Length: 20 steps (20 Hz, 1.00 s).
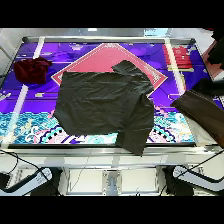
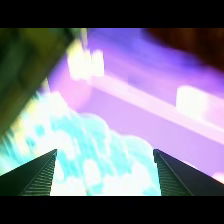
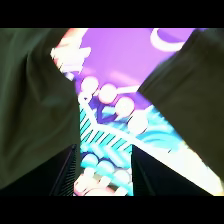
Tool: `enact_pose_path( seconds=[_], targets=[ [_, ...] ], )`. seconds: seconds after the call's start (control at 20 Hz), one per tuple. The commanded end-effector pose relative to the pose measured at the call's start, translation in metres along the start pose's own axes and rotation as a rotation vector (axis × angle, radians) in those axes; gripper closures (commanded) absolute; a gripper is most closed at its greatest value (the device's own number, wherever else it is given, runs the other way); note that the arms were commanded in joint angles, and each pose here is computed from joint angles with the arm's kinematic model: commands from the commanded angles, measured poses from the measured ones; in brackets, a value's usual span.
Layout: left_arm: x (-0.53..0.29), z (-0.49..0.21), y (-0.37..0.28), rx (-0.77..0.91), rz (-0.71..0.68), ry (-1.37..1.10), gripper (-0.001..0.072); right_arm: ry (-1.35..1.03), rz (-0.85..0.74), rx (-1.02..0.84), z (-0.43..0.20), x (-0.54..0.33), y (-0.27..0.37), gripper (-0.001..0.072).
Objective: Fold the shirts.
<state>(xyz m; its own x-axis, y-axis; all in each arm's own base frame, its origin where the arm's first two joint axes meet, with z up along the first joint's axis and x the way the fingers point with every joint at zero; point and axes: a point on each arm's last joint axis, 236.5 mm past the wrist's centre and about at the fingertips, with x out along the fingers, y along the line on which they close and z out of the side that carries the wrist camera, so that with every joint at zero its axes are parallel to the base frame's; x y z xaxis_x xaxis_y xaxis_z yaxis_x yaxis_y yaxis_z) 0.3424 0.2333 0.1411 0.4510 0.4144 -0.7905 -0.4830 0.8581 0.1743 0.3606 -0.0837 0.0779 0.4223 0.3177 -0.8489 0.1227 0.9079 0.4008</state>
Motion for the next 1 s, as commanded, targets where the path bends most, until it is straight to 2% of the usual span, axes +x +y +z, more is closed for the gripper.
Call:
enact_pose_path(
  seconds=[0.0,0.1,0.5,0.75,0.95],
  targets=[
    [0.032,-0.111,-0.032,-0.189,-0.228,0.295,0.0004,0.143,0.215,0.182,-0.08,0.049,0.015,0.0329],
    [0.039,-0.147,-0.06,-0.256,-0.339,0.416,0.0003,0.214,0.273,0.259,-0.115,0.075,0.026,0.0329],
    [0.06,-0.247,-0.11,-0.375,-0.442,0.638,0.0003,0.372,0.269,0.352,-0.21,0.139,0.048,0.0329],
    [0.072,-0.236,-0.125,-0.474,-0.485,0.564,0.0003,0.233,0.291,0.459,-0.19,0.164,0.063,0.0329],
    [0.067,-0.227,-0.137,-0.472,-0.555,0.54,0.0003,0.146,0.236,0.505,-0.172,0.179,0.063,0.033]
  ],
)
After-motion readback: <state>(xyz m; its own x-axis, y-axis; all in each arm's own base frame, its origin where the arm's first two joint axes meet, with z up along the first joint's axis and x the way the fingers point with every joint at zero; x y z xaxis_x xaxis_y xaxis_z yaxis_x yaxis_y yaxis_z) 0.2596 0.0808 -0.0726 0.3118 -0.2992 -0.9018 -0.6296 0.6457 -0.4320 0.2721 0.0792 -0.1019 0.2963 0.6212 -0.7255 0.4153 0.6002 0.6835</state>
